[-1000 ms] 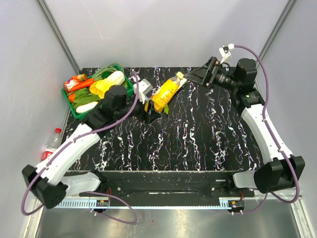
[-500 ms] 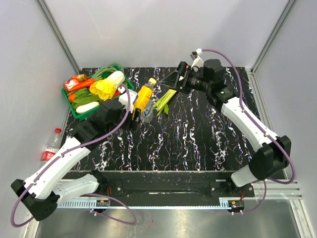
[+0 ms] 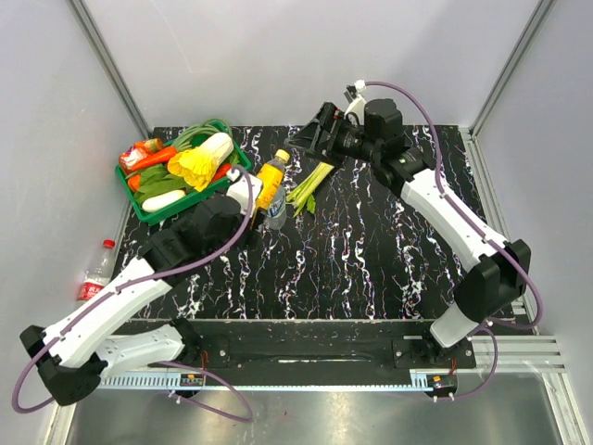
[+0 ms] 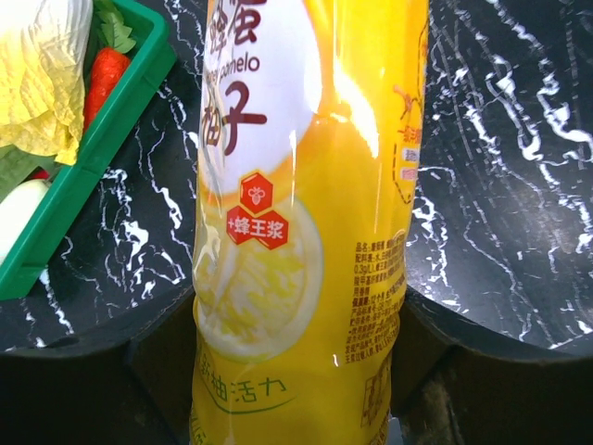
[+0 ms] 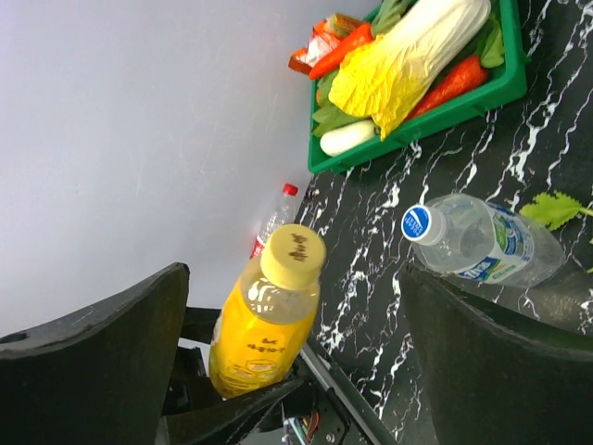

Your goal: Unscrew the bottle caps

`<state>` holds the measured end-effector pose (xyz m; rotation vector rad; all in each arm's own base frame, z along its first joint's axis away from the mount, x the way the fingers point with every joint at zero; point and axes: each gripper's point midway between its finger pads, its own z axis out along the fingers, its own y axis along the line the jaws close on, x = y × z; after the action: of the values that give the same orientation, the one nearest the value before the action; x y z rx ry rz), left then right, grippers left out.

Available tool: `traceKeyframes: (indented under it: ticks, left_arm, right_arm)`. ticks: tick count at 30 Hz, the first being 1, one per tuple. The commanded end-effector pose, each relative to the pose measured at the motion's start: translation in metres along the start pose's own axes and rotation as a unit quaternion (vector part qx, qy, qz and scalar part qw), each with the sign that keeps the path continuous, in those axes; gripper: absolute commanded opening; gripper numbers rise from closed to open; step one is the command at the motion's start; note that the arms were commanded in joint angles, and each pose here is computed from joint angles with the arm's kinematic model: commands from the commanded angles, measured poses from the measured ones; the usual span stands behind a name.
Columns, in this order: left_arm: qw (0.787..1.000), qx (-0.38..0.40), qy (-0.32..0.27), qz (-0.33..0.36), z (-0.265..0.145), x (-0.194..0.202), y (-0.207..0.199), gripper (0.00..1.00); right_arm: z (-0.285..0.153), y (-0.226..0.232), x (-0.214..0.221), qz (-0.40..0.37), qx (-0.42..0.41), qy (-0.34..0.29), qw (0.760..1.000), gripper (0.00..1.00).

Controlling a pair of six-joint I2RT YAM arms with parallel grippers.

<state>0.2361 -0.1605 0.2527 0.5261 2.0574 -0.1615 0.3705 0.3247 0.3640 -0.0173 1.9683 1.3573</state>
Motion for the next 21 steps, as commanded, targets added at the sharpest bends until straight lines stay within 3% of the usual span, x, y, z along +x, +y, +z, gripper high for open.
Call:
traceKeyframes:
  ticks: [1, 12, 15, 18, 21]
  left_arm:
    - [0.998, -0.063, -0.012, 0.012, -0.001, -0.018, 0.010, 0.38]
    - [0.994, -0.087, -0.007, 0.061, 0.002, -0.028, -0.015, 0.38]
    - [0.993, -0.092, 0.000, 0.073, 0.005, -0.026, -0.020, 0.38]
    - [0.992, -0.100, 0.003, 0.080, 0.006, -0.025, -0.021, 0.38]
    - [0.991, -0.102, 0.002, 0.081, 0.006, -0.025, -0.022, 0.38]
  right_arm:
    - [0.010, 0.007, 0.006, 0.000, 0.011, 0.012, 1.000, 1.00]
    - [0.018, -0.008, 0.013, 0.019, 0.038, 0.026, 0.999, 0.93]
    - [0.018, -0.005, 0.016, 0.023, 0.028, 0.032, 0.999, 0.87]
    - [0.016, 0.003, 0.016, 0.025, 0.007, 0.030, 0.999, 0.71]
    - [0.016, 0.004, 0.017, 0.027, 0.002, 0.029, 0.999, 0.70]
